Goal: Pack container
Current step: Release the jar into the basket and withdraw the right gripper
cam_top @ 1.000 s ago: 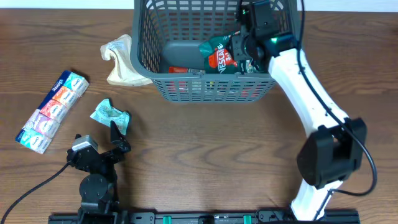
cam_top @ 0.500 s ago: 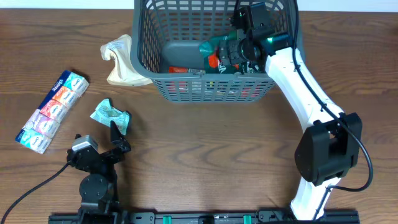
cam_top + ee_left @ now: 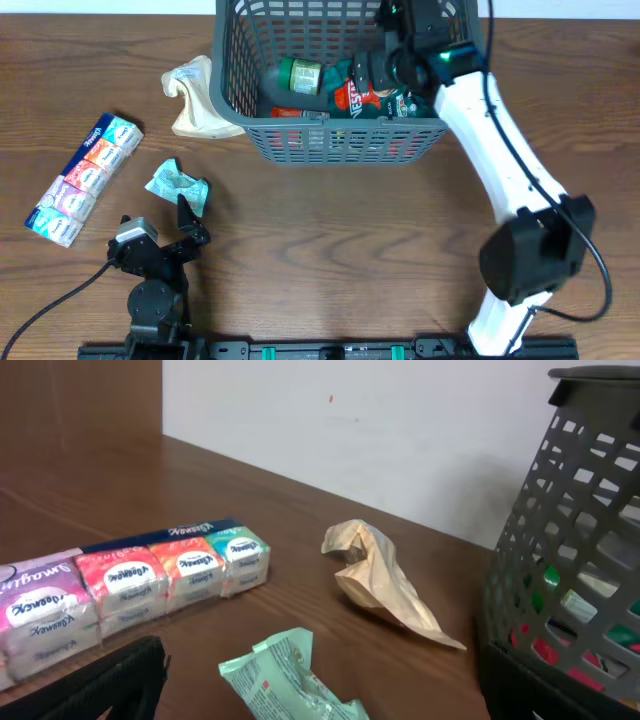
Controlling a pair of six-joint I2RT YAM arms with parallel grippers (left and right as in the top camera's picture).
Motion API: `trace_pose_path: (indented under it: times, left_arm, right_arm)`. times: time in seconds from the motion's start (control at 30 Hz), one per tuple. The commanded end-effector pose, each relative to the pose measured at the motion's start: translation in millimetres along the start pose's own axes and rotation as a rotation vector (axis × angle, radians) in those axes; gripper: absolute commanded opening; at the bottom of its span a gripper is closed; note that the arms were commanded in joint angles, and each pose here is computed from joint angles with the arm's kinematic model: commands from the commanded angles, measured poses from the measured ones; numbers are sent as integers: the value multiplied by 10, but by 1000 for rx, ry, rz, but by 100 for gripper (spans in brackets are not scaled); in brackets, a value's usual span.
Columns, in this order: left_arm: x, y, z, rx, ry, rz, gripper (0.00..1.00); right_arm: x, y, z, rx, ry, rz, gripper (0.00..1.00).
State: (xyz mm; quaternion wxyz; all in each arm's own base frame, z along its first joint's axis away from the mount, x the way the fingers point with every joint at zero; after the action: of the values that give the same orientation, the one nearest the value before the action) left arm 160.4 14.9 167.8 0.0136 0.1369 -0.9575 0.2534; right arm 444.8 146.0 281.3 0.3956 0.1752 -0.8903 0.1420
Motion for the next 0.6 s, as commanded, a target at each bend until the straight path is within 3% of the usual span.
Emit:
trace_pose_path:
  times: [0.0,0.17,0.33,0.57]
  left_arm:
    - [-21,74,107,-4,24,-29,98]
    - [-21,74,107,-4,24,-29,99]
    - [-21,74,108,-4,24,-29,99]
    - [-21,74,107,-4,24,-29,98]
  right_arm:
    - [831,-165,-361,-9,-185,108,99]
    - [1652,-554,-365,-177,-252,412,99]
    - [2331,-1058,55,-508,-246,754,99]
    - [2681,-1557,623,-696,-118,933,99]
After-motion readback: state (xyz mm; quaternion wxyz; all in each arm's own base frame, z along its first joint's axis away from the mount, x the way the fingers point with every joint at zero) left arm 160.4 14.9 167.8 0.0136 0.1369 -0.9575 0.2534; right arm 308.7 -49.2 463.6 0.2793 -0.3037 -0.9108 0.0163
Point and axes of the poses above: each gripper's point midway between its finger pads, its own x axis back along the fingers, its own y axis along the line the jaws close on, z = x × y, the point moved 8 cm from there along x, back along the fingers, and after that the axes turned 15 degrees about x, right-handed, at the moved point
